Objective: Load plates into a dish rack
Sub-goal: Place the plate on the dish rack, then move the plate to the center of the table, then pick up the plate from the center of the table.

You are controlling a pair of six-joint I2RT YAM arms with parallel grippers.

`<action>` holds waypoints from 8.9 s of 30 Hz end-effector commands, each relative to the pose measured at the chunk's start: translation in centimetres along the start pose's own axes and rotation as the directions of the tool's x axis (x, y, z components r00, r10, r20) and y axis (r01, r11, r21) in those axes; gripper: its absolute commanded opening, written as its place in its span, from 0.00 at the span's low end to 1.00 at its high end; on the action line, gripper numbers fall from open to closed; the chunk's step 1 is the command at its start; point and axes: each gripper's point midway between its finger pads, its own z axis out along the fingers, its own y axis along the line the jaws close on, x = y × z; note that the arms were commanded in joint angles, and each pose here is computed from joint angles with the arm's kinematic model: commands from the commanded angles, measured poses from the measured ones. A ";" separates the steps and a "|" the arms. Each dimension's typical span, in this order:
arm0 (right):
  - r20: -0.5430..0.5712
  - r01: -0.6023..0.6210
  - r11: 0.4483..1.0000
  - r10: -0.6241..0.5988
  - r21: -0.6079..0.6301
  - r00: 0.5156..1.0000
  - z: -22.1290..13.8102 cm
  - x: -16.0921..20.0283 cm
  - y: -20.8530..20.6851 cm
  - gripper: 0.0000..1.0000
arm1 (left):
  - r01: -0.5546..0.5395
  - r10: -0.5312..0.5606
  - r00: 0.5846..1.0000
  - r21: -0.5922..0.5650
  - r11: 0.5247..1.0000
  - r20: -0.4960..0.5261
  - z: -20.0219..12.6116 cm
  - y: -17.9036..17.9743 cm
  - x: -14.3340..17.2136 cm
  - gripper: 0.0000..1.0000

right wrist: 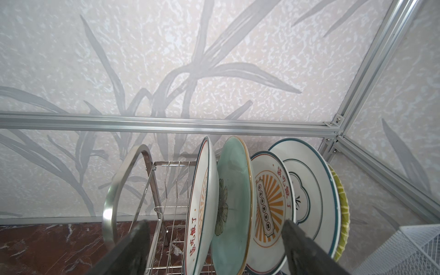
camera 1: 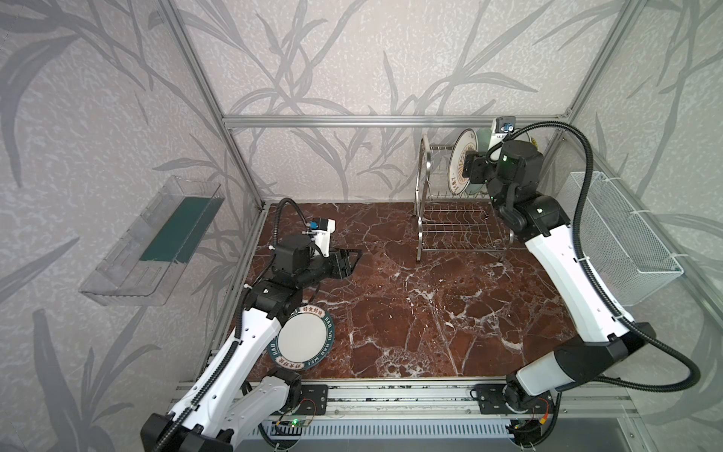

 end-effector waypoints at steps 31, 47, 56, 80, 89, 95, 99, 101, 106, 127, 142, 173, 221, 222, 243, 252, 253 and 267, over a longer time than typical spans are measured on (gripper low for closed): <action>-0.148 -0.178 0.819 0.115 -0.545 0.982 -4.4 12.9 12.1 0.81 | 0.004 -0.004 1.000 -0.076 0.997 0.007 1.4 2.3 0.2 0.61; -0.437 -0.331 0.685 0.020 -0.650 0.899 -6.8 26.3 20.7 0.81 | 0.005 -0.010 0.999 -0.141 0.990 -0.037 0.9 3.4 1.3 0.62; -0.500 -0.345 0.660 -0.054 -0.667 0.864 -8.4 30.3 22.8 0.81 | 0.092 -0.096 0.995 -0.187 0.978 -0.011 0.8 5.3 3.8 0.61; -0.696 -0.513 0.519 -0.252 -0.684 0.672 -16.8 41.3 31.5 0.78 | 0.420 -0.369 0.907 -0.383 0.823 0.203 -3.0 14.5 7.7 0.61; -0.738 -0.581 0.465 -0.314 -0.668 0.597 -20.5 43.9 35.5 0.73 | 0.433 -0.347 0.898 -0.399 0.809 0.270 -4.5 15.0 7.4 0.61; -0.776 -0.634 0.454 -0.285 -0.626 0.562 -20.9 44.5 37.4 0.63 | 0.426 -0.338 0.900 -0.393 0.815 0.273 -4.8 14.7 7.0 0.61; -0.796 -0.667 0.439 -0.271 -0.602 0.541 -20.7 44.7 38.5 0.58 | 0.416 -0.333 0.905 -0.382 0.825 0.265 -4.7 14.3 6.9 0.61; -0.805 -0.682 0.429 -0.265 -0.592 0.531 -20.6 44.7 39.2 0.57 | 0.415 -0.336 0.905 -0.372 0.830 0.259 -4.6 14.2 6.9 0.61; -0.812 -0.707 0.400 -0.286 -0.584 0.509 -21.9 45.3 41.1 0.54 | 0.410 -0.330 0.908 -0.379 0.830 0.258 -4.6 14.3 6.9 0.61; -0.830 -0.722 0.409 -0.295 -0.558 0.474 -21.6 46.8 43.5 0.12 | 0.401 -0.328 0.912 -0.358 0.843 0.247 -4.1 14.1 6.9 0.62; -0.833 -0.714 0.429 -0.252 -0.553 0.493 -19.7 45.9 42.9 0.04 | 0.396 -0.323 0.914 -0.358 0.846 0.246 -4.2 14.0 6.8 0.62; -0.836 -0.664 0.693 0.162 -0.282 0.525 -8.1 46.7 20.1 0.02 | 0.415 -0.402 0.910 -0.283 0.865 0.104 0.0 13.7 8.1 0.61; -0.845 -0.778 0.613 0.337 -0.138 0.415 -8.2 49.2 14.9 0.10 | 0.399 -0.424 0.897 -0.181 0.899 -0.124 8.0 11.4 13.2 0.61; -0.845 -0.779 0.611 0.339 -0.137 0.414 -8.1 49.2 14.9 0.09 | 0.397 -0.421 0.898 -0.184 0.899 -0.123 7.9 11.4 13.2 0.61; -0.819 -0.842 0.516 0.409 -0.157 0.403 -7.1 45.7 13.4 0.00 | 0.363 -0.381 0.903 -0.125 0.923 -0.197 8.7 9.2 13.3 0.61; -0.813 -0.839 0.512 0.401 -0.184 0.423 -7.4 43.9 13.2 0.00 | 0.385 -0.399 0.887 -0.106 0.917 -0.231 10.2 9.1 14.8 0.59; -0.802 -0.839 0.503 0.405 -0.206 0.439 -7.4 42.7 13.1 0.00 | 0.390 -0.400 0.886 -0.093 0.916 -0.232 10.3 9.0 14.8 0.59; -0.788 -0.837 0.483 0.398 -0.256 0.470 -7.7 39.9 13.3 0.00 | 0.393 -0.375 0.883 0.009 0.920 -0.282 12.1 6.5 15.2 0.57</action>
